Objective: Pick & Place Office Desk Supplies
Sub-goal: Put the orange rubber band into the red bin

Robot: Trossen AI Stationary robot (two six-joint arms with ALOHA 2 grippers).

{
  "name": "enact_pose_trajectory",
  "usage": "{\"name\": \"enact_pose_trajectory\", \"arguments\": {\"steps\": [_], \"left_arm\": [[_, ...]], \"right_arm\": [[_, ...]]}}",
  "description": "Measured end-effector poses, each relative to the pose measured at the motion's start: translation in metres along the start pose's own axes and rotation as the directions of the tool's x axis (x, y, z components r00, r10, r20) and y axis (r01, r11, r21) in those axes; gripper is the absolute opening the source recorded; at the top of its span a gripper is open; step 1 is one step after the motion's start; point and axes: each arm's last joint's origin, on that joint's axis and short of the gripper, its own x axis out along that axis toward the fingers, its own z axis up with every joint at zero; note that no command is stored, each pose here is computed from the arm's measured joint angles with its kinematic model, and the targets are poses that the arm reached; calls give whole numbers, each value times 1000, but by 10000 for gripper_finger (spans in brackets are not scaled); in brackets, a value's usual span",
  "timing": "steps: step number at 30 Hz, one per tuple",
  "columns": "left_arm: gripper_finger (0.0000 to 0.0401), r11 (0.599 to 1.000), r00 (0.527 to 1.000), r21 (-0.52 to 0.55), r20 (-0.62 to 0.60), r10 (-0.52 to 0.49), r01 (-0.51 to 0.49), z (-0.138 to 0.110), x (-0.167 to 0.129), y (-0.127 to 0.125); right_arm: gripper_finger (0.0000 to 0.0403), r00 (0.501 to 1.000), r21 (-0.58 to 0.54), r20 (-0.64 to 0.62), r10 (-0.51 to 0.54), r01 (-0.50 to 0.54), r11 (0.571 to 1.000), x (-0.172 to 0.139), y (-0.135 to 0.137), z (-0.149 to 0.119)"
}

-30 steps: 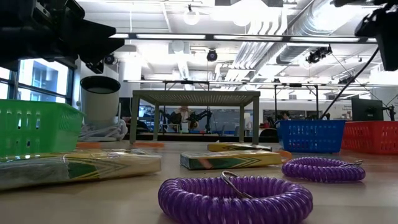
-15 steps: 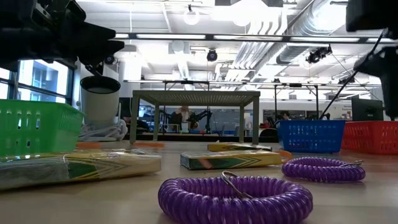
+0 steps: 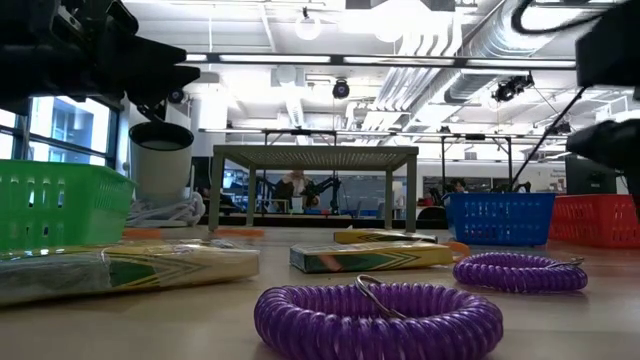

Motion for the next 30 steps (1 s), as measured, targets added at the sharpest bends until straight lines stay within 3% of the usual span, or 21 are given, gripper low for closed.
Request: {"name": "enact_pose_trajectory", "arguments": {"steps": [10,15,24,30], "left_arm": [[151,1000,1000,0,2,1,-1,0,0,0],[151,1000,1000,0,2,1,-1,0,0,0],[151,1000,1000,0,1,1,-1,0,0,0],[151,1000,1000,0,1,1,-1,0,0,0]], "right_arm": [[193,997,-15,-69,-33,32,999,17,0,-5],[144,995,-21,-78,-67,66,998,17,-2,-7],[15,993,-29,-92,-68,65,997,17,-3,-8],[2,994,-29,-84,-75,73,997,17,-3,-8]]}}
